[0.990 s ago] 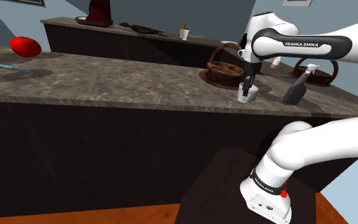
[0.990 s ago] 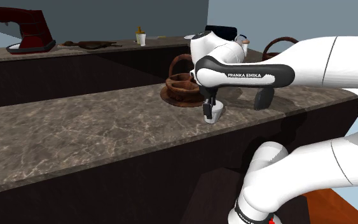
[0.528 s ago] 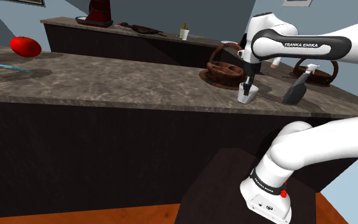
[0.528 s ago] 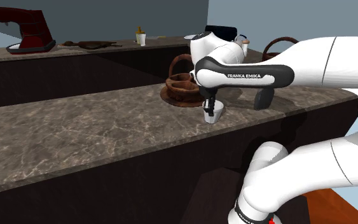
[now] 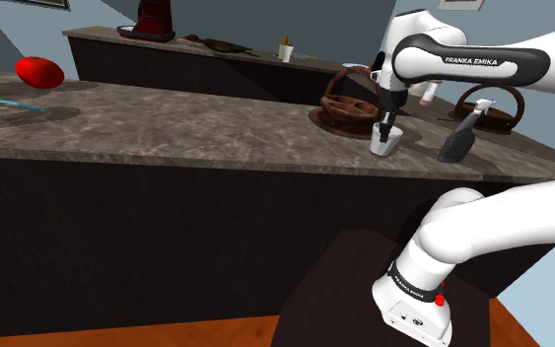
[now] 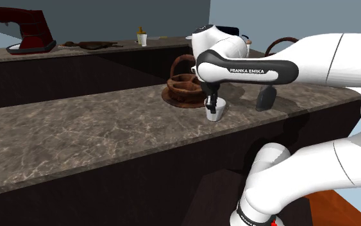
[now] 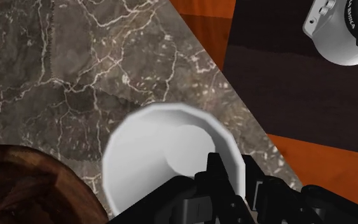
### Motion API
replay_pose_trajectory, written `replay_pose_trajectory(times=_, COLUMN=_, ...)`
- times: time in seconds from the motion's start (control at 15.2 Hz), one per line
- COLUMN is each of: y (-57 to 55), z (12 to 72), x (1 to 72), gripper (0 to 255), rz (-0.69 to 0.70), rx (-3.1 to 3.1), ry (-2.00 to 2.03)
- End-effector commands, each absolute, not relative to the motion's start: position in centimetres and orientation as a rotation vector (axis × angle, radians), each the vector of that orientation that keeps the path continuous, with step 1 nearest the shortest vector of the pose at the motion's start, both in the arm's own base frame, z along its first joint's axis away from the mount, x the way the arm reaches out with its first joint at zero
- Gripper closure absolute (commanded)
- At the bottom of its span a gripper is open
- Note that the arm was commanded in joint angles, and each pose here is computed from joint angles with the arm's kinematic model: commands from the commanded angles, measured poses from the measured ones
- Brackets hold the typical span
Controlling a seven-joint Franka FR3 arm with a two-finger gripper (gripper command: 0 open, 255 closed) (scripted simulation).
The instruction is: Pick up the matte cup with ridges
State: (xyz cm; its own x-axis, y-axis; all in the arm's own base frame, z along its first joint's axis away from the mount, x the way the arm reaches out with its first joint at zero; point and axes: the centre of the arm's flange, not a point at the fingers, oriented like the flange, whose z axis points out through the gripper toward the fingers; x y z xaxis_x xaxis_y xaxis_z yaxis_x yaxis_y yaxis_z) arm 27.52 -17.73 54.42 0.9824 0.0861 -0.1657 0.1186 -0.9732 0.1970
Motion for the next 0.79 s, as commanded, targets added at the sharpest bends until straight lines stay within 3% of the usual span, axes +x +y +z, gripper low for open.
replay_pose_trajectory(times=0.0, y=-17.8, z=55.5, x=27.5, gripper=255, rz=-0.231, rx=2.921, ry=0.152)
replay_pose_trajectory(times=0.73, y=-17.8, z=60.4, x=27.5, gripper=255, rz=-0.231, rx=2.921, ry=0.152)
